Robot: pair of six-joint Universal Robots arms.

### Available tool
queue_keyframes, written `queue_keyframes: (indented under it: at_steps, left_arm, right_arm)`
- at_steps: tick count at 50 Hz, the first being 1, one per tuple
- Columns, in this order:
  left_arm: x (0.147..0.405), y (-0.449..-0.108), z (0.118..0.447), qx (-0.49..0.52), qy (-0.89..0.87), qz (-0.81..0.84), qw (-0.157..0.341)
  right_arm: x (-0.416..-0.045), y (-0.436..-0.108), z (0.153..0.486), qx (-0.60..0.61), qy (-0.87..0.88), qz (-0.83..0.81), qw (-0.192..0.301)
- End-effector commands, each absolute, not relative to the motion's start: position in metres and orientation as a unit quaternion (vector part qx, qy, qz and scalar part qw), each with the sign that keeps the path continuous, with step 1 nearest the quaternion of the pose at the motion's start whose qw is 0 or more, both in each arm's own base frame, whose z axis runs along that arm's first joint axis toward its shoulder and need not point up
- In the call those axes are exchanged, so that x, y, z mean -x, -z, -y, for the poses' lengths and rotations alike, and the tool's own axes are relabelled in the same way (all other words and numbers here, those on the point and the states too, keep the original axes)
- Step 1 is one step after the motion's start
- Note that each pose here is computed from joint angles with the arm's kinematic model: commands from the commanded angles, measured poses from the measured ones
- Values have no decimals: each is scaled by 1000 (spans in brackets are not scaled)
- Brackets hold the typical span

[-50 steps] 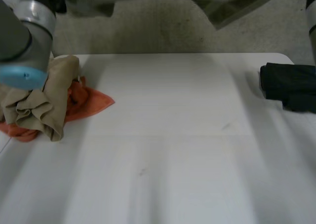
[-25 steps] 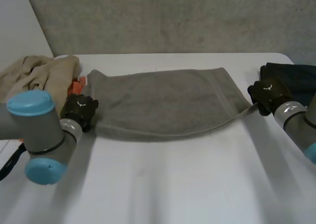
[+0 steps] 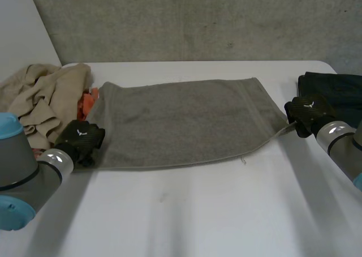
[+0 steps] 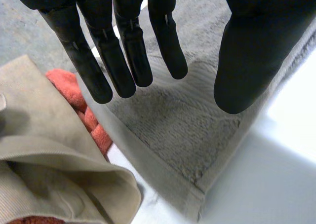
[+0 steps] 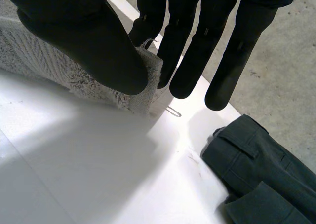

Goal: Fold the laundry.

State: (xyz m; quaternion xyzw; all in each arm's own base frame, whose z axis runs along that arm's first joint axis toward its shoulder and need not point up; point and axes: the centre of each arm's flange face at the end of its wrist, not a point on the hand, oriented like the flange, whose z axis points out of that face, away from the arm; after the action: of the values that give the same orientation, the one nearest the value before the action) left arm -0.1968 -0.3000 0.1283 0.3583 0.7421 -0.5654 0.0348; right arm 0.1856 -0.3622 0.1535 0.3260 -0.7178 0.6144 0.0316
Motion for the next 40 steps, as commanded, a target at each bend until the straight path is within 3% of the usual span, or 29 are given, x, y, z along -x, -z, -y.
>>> queue_keyframes:
  at_steps: [1, 16, 40]
  left_arm:
    - [188, -127, 295, -363, 553, -749, 37]
    - [164, -123, 301, -369, 542, -754, 45]
    - [175, -114, 339, -376, 581, -719, 69]
  right_arm:
    - [-182, -154, 364, -323, -614, 719, 35]
    - [-182, -151, 363, -327, -611, 720, 35]
    - [-184, -148, 359, -333, -606, 722, 36]
